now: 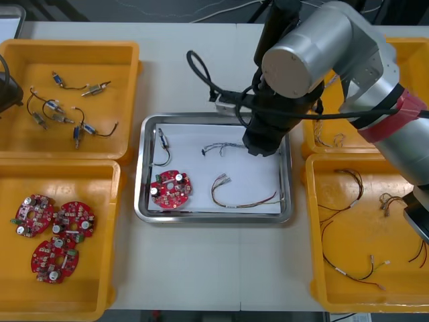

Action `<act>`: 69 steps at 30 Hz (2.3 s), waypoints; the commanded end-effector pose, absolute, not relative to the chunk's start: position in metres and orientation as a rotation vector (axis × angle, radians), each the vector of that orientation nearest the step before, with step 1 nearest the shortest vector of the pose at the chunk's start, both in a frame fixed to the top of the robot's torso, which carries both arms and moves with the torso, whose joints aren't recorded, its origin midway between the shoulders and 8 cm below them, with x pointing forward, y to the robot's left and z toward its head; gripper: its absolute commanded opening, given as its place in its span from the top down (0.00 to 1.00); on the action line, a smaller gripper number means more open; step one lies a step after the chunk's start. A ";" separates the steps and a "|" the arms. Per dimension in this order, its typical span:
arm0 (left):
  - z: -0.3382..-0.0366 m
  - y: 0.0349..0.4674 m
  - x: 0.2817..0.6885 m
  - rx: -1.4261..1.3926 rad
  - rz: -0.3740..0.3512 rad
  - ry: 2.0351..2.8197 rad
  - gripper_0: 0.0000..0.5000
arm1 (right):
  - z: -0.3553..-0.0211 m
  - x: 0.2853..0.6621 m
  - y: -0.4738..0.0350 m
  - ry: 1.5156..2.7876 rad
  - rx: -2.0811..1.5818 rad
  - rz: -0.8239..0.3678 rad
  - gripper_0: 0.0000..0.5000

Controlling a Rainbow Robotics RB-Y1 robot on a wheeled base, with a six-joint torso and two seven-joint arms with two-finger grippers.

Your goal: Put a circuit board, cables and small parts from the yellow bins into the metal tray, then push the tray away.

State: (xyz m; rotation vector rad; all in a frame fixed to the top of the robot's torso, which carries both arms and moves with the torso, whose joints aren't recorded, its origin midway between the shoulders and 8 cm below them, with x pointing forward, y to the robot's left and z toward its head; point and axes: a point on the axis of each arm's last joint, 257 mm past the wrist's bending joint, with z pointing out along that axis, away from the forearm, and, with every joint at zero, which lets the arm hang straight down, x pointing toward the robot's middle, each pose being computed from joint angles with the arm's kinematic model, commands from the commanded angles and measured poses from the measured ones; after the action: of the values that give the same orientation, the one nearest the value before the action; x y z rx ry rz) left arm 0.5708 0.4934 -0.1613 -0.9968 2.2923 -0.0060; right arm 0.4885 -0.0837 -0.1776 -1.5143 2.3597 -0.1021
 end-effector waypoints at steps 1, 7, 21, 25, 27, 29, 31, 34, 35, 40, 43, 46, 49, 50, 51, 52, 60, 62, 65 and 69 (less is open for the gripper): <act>-0.133 0.480 0.590 -1.000 -0.057 2.229 0.00 | -0.122 0.496 -0.095 2.378 -1.330 -0.099 0.00; -0.133 0.474 0.593 -0.956 -0.040 2.246 0.00 | -0.103 0.491 -0.132 2.522 -1.081 -0.109 0.00; -0.154 0.452 0.599 -0.849 -0.016 2.320 0.00 | -0.091 0.489 -0.203 2.586 -0.447 -0.052 0.00; -0.157 0.452 0.603 -0.819 0.009 2.322 0.00 | -0.098 0.482 -0.229 2.598 -0.334 -0.054 0.00; -0.159 0.454 0.604 -0.814 0.015 2.319 0.00 | -0.100 0.478 -0.243 2.602 -0.295 -0.059 0.00; -0.162 0.456 0.605 -0.809 0.018 2.320 0.00 | -0.101 0.475 -0.254 2.606 -0.264 -0.062 0.00; -0.165 0.457 0.607 -0.796 0.023 2.316 0.00 | -0.103 0.472 -0.268 2.610 -0.226 -0.066 0.00; -0.169 0.462 0.608 -0.796 0.033 2.312 0.00 | -0.105 0.467 -0.281 2.614 -0.198 -0.076 0.00; -0.172 0.463 0.610 -0.794 0.035 2.309 0.00 | -0.105 0.464 -0.286 2.614 -0.191 -0.083 0.00; -0.178 0.466 0.612 -0.782 0.047 2.305 0.00 | -0.111 0.454 -0.301 2.621 -0.170 -0.100 0.00; -0.180 0.465 0.612 -0.777 0.040 2.312 0.00 | -0.113 0.445 -0.317 2.621 -0.141 -0.109 0.00; -0.182 0.463 0.611 -0.777 0.032 2.323 0.00 | -0.118 0.436 -0.326 2.627 -0.114 -0.107 0.00; -0.183 0.460 0.610 -0.774 0.021 2.335 0.00 | -0.123 0.427 -0.340 2.629 -0.072 -0.108 0.00; -0.184 0.460 0.609 -0.772 0.023 2.338 0.00 | -0.123 0.425 -0.342 2.628 -0.065 -0.108 0.00; -0.185 0.458 0.609 -0.772 0.014 2.342 0.00 | -0.124 0.422 -0.347 2.629 -0.048 -0.106 0.00; -0.184 0.457 0.609 -0.770 0.014 2.346 0.00 | -0.126 0.420 -0.350 2.631 -0.036 -0.104 0.00; -0.191 0.445 0.603 -0.759 -0.018 2.397 0.00 | -0.141 0.404 -0.375 2.658 0.073 -0.117 0.00; -0.194 0.443 0.601 -0.760 -0.021 2.412 0.00 | -0.145 0.401 -0.379 2.664 0.073 -0.130 0.00; -0.196 0.442 0.598 -0.759 -0.020 2.426 0.00 | -0.150 0.399 -0.379 2.675 0.080 -0.127 0.00; -0.198 0.440 0.597 -0.753 -0.014 2.436 0.37 | -0.155 0.396 -0.379 2.684 0.097 -0.123 0.00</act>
State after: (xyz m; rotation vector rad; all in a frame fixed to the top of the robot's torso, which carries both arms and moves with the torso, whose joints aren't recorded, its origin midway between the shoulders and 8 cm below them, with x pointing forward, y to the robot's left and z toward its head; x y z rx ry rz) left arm 0.5806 0.4612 -0.2187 -0.9491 2.3941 -0.0327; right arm 0.3990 -0.3634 -0.1659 0.0689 2.7143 -0.0664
